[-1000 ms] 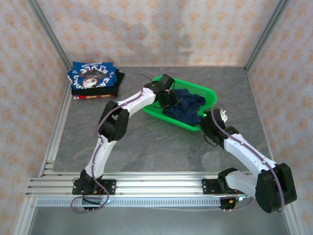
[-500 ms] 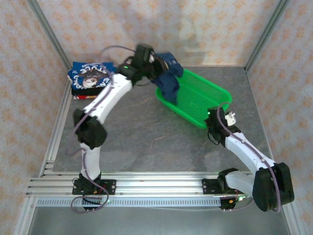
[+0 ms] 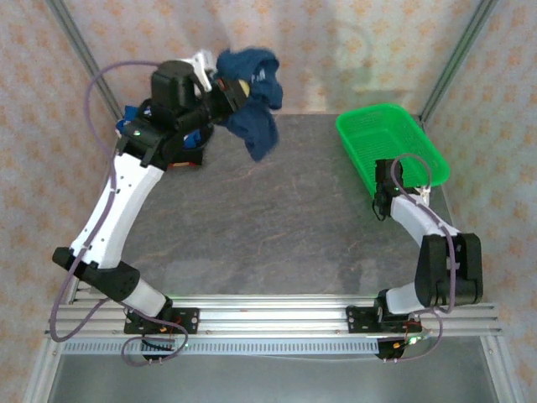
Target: Fold and stack the t-shirts
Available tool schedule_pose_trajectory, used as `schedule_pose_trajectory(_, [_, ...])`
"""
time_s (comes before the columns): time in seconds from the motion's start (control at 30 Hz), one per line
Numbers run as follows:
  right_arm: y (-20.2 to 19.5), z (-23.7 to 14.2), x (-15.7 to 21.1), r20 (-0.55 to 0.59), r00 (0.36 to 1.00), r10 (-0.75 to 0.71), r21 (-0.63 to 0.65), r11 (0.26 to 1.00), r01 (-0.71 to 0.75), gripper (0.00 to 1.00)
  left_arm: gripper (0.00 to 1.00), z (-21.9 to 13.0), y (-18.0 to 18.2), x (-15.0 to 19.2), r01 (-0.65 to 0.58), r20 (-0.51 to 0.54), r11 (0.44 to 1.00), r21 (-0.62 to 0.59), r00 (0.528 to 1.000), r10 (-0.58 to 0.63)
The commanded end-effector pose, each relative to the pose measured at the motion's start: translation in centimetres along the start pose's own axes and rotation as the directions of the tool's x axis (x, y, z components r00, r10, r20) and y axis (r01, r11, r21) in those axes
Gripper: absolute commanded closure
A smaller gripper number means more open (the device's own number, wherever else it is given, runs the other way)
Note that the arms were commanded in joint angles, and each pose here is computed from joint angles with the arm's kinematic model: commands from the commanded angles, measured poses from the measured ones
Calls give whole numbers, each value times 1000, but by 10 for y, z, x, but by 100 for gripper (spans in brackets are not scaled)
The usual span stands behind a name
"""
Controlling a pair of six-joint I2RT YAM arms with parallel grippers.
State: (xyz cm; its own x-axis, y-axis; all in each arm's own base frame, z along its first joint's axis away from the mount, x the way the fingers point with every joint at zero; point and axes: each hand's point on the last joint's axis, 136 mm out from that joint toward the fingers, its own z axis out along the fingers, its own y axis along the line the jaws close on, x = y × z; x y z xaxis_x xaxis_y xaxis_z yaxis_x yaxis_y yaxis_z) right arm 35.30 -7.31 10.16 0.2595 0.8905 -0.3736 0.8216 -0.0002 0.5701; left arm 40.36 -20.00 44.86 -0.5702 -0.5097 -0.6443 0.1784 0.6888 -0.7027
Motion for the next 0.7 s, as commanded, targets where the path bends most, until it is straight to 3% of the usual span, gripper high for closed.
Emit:
schedule_pose_trajectory(0.0, [0, 7, -21, 122, 988, 97, 35, 994, -102, 100, 100, 13, 37, 29, 8, -83, 997, -79, 996, -15])
schedule_pose_trajectory(0.27, [15, 32, -16, 133, 985, 111, 62, 991, -120, 100, 100, 28, 85, 88, 73, -200, 987, -142, 975, -101])
schedule_pose_trajectory(0.43, [35, 52, -3, 53, 997, 59, 35, 998, -60, 97, 100, 40, 111, 127, 159, -277, 970, -182, 939, -205])
schedule_pose_trajectory(0.6, [55, 47, 11, -39, 997, -67, -60, 996, 64, 50, 100, 52, 130, 150, 184, -326, 957, -223, 911, -251])
schedule_pose_trajectory(0.67, [57, 41, 18, -86, 987, -134, -84, 988, 127, 37, 100, 57, 137, 155, 186, -336, 952, -241, 905, -262])
